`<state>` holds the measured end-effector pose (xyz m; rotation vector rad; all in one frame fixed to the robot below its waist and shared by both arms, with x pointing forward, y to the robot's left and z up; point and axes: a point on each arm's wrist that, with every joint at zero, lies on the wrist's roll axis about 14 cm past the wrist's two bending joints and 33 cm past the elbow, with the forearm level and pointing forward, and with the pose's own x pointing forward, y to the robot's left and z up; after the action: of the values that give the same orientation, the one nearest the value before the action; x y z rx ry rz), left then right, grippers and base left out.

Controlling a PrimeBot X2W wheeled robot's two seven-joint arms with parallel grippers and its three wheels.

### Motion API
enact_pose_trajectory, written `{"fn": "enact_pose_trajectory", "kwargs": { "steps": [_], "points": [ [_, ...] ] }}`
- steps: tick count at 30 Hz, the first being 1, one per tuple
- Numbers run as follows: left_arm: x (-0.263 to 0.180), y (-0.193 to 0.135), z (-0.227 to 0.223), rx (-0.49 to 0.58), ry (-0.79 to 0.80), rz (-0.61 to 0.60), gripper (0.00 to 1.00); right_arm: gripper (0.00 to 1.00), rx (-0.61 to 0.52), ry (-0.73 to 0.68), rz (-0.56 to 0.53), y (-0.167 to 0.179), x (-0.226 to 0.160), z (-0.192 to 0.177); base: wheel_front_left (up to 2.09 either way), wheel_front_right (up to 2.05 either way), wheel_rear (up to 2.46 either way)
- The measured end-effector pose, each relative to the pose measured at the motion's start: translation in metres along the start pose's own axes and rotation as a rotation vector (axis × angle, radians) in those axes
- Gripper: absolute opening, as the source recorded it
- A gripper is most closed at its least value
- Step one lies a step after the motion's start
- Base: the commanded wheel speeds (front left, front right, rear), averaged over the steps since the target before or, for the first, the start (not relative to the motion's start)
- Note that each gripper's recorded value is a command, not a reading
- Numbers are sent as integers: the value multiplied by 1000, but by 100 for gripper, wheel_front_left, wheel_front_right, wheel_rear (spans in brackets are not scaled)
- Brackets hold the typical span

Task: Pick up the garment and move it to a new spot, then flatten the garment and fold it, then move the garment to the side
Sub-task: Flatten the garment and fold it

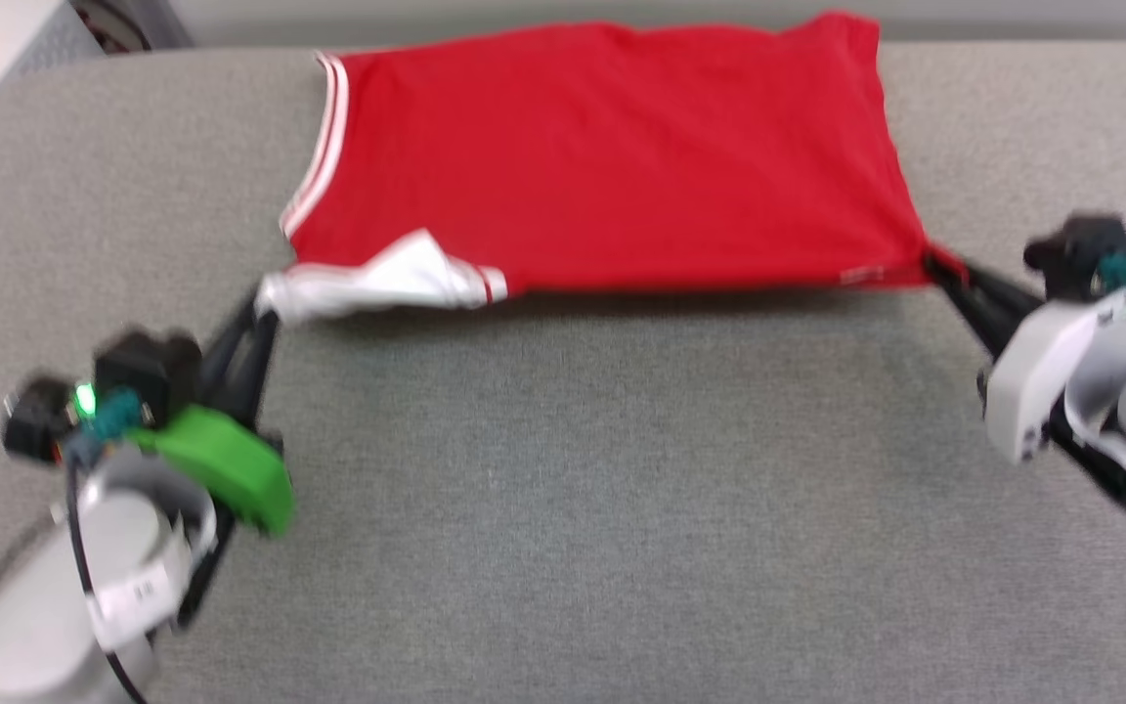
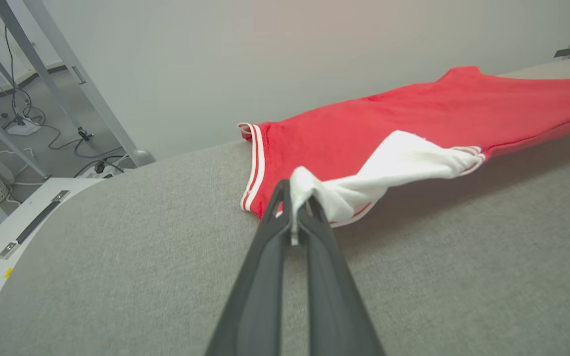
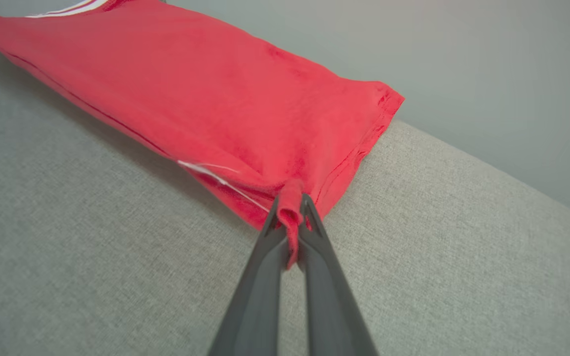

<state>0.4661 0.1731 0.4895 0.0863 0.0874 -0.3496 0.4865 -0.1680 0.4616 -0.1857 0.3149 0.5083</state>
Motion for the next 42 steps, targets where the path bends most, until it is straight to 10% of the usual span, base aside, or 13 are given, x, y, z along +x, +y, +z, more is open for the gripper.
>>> {"fn": "enact_pose_trajectory", "kwargs": {
  "steps": [26, 42],
  "points": [
    [-179, -95, -91, -315, 401, 12, 0, 0, 172, 215, 36, 68, -149, -95, 0, 0, 0],
    [-139, -82, -56, -226, 271, -41, 0, 0, 239, 197, 15, 70, -146, -74, 0, 0, 0]
  ]
}}
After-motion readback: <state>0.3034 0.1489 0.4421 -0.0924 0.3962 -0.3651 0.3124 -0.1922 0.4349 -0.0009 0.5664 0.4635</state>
